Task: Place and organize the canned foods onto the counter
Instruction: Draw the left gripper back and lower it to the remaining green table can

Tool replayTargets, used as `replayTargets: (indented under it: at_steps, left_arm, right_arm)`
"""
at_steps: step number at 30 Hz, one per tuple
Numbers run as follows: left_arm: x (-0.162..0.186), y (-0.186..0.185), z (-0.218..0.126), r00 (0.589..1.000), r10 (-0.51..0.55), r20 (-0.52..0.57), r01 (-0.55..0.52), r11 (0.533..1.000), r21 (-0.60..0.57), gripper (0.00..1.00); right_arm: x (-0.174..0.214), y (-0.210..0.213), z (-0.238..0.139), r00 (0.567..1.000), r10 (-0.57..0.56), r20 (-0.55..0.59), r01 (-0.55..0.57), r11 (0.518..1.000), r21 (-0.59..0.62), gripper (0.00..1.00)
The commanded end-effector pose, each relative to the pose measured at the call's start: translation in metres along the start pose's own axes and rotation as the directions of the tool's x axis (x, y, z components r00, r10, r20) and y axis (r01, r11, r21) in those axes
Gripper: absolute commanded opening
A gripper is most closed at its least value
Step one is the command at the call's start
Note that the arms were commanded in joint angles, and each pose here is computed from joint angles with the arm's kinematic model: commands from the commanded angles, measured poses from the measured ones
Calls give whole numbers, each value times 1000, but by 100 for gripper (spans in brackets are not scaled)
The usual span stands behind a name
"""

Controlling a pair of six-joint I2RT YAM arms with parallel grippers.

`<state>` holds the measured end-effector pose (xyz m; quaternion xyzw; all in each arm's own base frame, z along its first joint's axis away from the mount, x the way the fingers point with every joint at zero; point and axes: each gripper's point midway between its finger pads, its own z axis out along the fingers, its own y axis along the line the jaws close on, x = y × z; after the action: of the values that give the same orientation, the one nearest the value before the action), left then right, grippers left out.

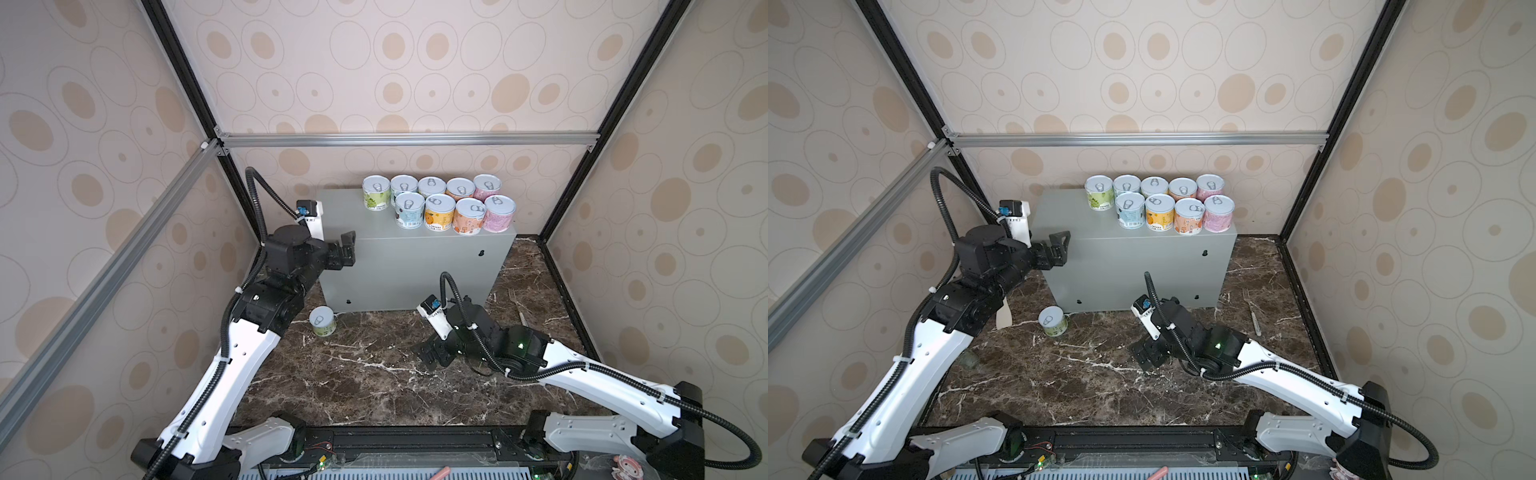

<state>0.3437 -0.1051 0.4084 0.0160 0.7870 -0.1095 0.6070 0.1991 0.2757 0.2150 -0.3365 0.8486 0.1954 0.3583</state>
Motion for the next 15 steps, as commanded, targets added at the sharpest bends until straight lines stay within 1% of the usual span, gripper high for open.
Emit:
replayTargets:
  at_steps: [1, 6, 10, 15]
  left_arm:
    - [14, 17, -20, 1000, -14, -19, 12, 998, -60, 99]
    - [54, 31, -31, 996, -39, -85, 31, 994, -100, 99]
    - [86, 41, -35, 990, -56, -132, 39, 991, -130, 99]
    - [129, 51, -33, 976, -120, -181, 89, 982, -168, 99]
  right_arm:
    - [9, 3, 4, 999, 42, -16, -42, 999, -28, 99]
    - [14, 12, 17, 997, 64, -40, -66, 995, -72, 99]
    - [19, 15, 29, 996, 76, -54, -80, 993, -86, 99]
    - [27, 19, 42, 992, 90, -88, -99, 990, -103, 99]
